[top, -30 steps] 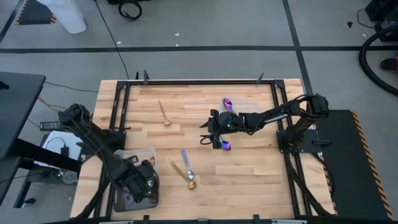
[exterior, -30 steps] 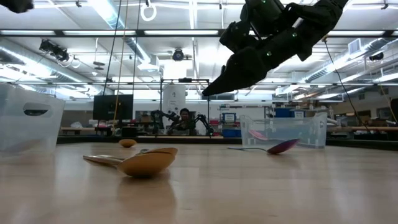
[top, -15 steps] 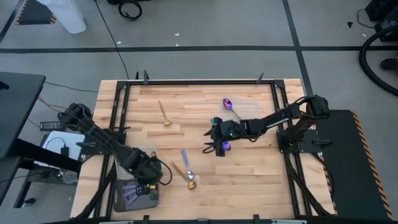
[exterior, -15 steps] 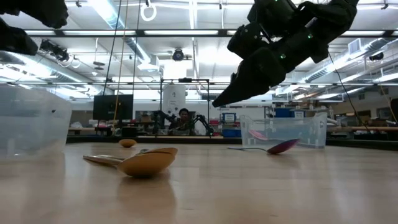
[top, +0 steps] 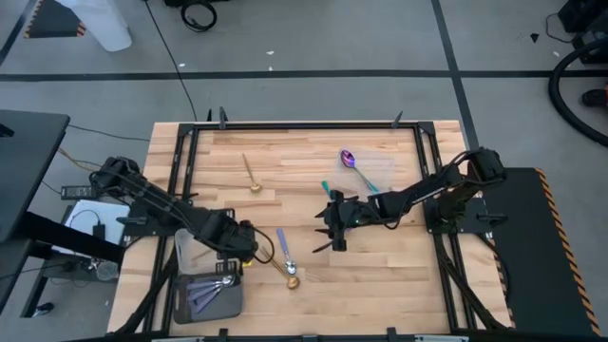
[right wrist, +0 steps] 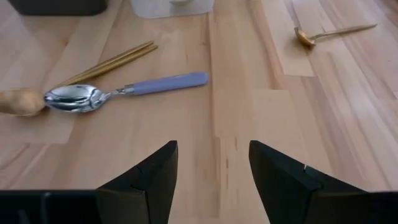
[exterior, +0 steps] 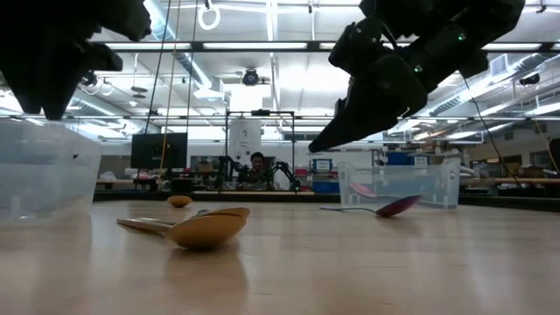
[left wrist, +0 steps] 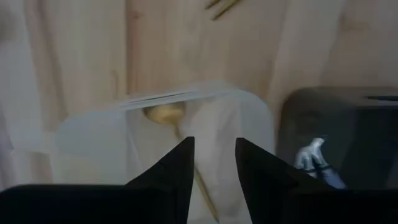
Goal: Sort silverware by color (type)
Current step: Adjust the bottom transparent bin, then put the gold spoon into the bottom transparent bin
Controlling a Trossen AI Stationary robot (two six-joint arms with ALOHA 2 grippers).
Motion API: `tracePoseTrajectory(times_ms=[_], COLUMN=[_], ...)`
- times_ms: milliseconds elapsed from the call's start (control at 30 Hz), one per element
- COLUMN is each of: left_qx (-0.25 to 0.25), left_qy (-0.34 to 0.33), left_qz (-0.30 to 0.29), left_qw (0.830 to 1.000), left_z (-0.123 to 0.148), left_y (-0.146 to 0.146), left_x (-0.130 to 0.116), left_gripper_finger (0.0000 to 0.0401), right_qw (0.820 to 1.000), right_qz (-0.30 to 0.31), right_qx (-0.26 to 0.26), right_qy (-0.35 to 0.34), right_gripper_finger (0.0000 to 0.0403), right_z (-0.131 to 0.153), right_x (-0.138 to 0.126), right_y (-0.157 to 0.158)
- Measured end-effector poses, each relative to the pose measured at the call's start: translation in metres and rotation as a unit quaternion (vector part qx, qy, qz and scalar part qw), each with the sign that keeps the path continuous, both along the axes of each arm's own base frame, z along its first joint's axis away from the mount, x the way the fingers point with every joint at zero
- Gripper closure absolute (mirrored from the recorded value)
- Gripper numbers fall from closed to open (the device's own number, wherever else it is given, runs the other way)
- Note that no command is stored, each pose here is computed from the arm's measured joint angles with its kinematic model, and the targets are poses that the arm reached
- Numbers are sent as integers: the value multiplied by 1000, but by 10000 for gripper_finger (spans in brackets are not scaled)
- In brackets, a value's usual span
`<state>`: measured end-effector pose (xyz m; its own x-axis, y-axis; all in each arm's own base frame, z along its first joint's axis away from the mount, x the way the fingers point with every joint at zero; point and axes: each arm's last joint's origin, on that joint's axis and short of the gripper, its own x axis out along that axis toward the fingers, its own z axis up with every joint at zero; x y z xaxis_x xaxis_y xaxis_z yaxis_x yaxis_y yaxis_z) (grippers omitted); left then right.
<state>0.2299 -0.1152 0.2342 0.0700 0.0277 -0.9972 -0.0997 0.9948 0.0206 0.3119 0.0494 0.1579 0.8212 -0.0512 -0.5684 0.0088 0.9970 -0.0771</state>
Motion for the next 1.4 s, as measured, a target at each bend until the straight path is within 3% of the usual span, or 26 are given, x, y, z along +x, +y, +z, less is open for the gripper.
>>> tracePoseTrajectory(times_ms=[267, 400, 600, 867, 1167, 1267, 1400], left_qx=[3, -27, -88, -99, -2, 50, 76], left_qy=[4, -18, -13, -6, -98, -121, -150], left_qz=[-11, -33, -32, -16, -78, -115, -181], left_qw=[1000, 999, 995, 995, 992, 985, 969], left_z=[-18, -24, -24, -6, 16, 17, 19], left_y=[5, -2, -10, -15, -9, -3, 4], left_x=[3, 10, 10, 12, 27, 33, 43], left_gripper_finger=[276, 276, 276, 276, 276, 276, 276], right_qw=[1000, 1000, 1000, 999, 999, 998, 998], right_qz=[-1, -9, -11, -2, -2, 3, 6], right_qx=[-13, -19, -24, -45, -51, -56, -55], right_qy=[3, 10, 11, -2, -11, -10, -10], right_gripper_finger=[195, 195, 195, 195, 195, 195, 195], right_z=[-1, -2, -2, 0, 2, 2, 2], right_x=[-3, -5, -5, -2, 1, 1, 1], right_y=[12, 13, 13, 9, -1, -1, 0])
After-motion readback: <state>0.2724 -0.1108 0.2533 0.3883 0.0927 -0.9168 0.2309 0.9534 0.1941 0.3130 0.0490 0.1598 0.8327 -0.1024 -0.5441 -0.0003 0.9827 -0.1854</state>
